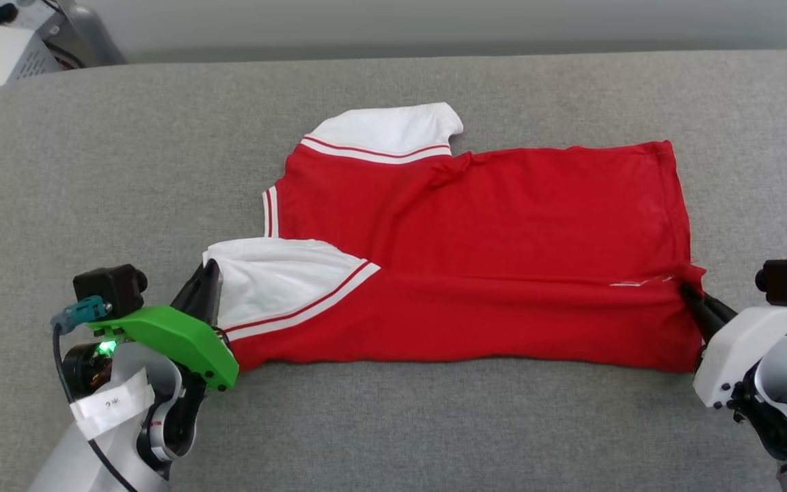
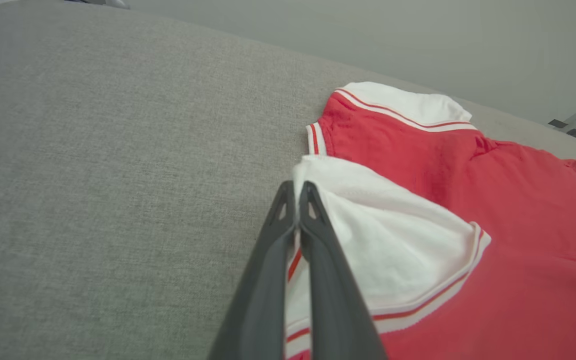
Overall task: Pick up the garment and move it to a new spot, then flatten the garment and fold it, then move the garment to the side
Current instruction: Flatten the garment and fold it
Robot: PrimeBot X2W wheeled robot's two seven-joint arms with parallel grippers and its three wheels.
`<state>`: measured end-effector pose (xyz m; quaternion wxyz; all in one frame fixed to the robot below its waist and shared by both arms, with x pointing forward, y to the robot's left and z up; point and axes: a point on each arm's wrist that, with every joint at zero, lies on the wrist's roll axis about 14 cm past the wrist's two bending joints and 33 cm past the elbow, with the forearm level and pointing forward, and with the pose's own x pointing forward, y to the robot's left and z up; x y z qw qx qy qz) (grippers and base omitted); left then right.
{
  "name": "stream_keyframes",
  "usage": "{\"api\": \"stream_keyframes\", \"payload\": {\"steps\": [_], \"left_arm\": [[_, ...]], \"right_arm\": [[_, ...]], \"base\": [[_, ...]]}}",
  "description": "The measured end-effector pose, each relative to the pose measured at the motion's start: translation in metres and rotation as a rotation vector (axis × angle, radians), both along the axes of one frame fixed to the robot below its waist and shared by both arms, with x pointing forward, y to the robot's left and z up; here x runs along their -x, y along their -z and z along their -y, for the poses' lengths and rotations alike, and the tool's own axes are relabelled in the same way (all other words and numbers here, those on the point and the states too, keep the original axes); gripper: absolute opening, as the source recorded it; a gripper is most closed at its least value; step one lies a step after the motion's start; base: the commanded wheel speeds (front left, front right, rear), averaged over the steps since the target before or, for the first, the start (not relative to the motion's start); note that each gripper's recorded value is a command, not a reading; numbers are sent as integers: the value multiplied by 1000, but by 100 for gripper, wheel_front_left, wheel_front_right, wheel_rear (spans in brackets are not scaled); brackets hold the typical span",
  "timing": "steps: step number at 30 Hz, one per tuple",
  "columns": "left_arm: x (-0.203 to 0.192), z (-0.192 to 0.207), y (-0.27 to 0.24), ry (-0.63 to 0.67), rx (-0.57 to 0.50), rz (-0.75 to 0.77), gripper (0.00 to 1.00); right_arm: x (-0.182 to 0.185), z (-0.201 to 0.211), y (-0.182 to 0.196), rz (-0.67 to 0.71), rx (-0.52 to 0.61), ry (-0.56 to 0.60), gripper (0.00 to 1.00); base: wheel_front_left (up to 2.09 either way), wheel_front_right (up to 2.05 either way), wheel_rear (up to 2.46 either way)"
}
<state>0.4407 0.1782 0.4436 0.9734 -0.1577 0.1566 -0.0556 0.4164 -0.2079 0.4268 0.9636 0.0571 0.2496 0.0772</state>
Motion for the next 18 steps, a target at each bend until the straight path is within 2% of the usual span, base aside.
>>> {"api": "stream_keyframes", "payload": {"steps": [8,11,12,13,14,15,16,17,18], "left_arm": [[1,15,63,57,-2,-189,0],[-1,16,72,66,-2,-213,0],[-1,16,72,69,0,-215,0],[-1,17,72,72,4,-216,0],[-1,16,72,69,5,-213,0],[-1,16,72,66,6,-211,37],[-1,16,72,62,8,-207,57],[-1,16,70,53,10,-196,92],[-1,15,68,44,13,-185,100]], "right_arm": [[-8,-5,42,-97,9,-31,0],[-8,-6,53,-116,1,-33,0],[-9,-7,54,-116,0,-34,17],[-10,-6,54,-110,0,-32,40],[-11,-6,53,-96,1,-32,87],[-12,-6,52,-80,0,-30,100],[-13,-7,50,-63,-3,-29,100],[-15,-9,46,-32,-9,-26,100],[-16,-9,42,-4,-12,-22,100]], "base": [[0,0,0],[0,0,0],[0,0,0],[0,0,0],[0,0,0],[0,0,0],[0,0,0],[0,0,0],[0,0,0]]}}
